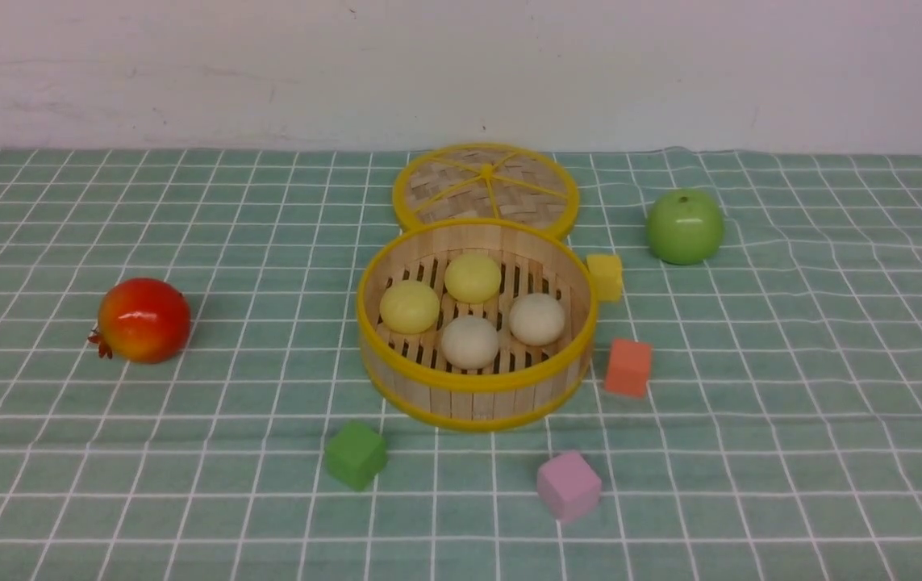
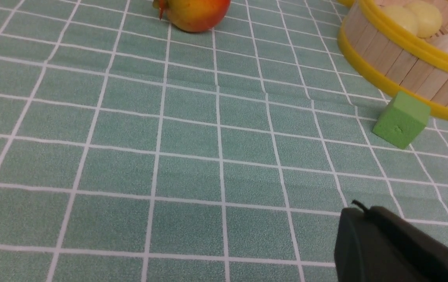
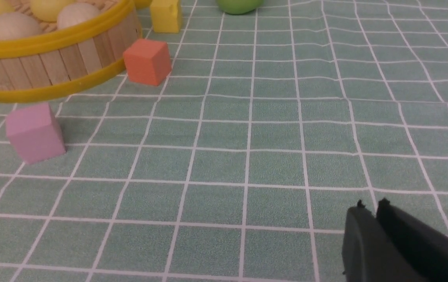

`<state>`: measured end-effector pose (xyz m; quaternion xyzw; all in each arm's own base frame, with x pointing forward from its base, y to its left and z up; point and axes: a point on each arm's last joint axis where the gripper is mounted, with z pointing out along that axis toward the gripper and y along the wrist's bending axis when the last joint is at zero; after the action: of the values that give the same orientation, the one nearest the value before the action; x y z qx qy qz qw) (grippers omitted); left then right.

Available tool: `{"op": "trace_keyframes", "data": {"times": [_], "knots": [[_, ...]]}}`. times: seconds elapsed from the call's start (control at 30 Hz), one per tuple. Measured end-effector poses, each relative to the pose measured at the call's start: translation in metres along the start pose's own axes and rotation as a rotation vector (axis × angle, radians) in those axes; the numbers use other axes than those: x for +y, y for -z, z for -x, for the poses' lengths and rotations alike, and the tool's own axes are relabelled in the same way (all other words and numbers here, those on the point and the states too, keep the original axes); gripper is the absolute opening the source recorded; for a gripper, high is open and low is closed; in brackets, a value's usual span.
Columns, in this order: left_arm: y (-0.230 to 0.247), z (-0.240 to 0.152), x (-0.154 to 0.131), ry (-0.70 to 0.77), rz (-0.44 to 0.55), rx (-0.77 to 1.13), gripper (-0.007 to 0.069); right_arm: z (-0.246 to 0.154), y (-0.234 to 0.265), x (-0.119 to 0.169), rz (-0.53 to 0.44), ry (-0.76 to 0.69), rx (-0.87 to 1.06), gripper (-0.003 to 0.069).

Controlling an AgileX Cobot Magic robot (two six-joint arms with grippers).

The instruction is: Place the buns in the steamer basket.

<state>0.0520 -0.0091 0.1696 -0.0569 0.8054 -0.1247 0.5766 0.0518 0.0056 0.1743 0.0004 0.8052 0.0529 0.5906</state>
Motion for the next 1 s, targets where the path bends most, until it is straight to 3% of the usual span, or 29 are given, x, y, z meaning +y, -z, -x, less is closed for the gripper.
{"op": "trace_keyframes", "data": {"times": [1.0], "knots": [[0.0000,0.0000,-0.0001,0.002,-0.001,0.000,-0.0011,0.0000,0.0000,0.0000,0.000,0.000,0.000,0.0090]]}}
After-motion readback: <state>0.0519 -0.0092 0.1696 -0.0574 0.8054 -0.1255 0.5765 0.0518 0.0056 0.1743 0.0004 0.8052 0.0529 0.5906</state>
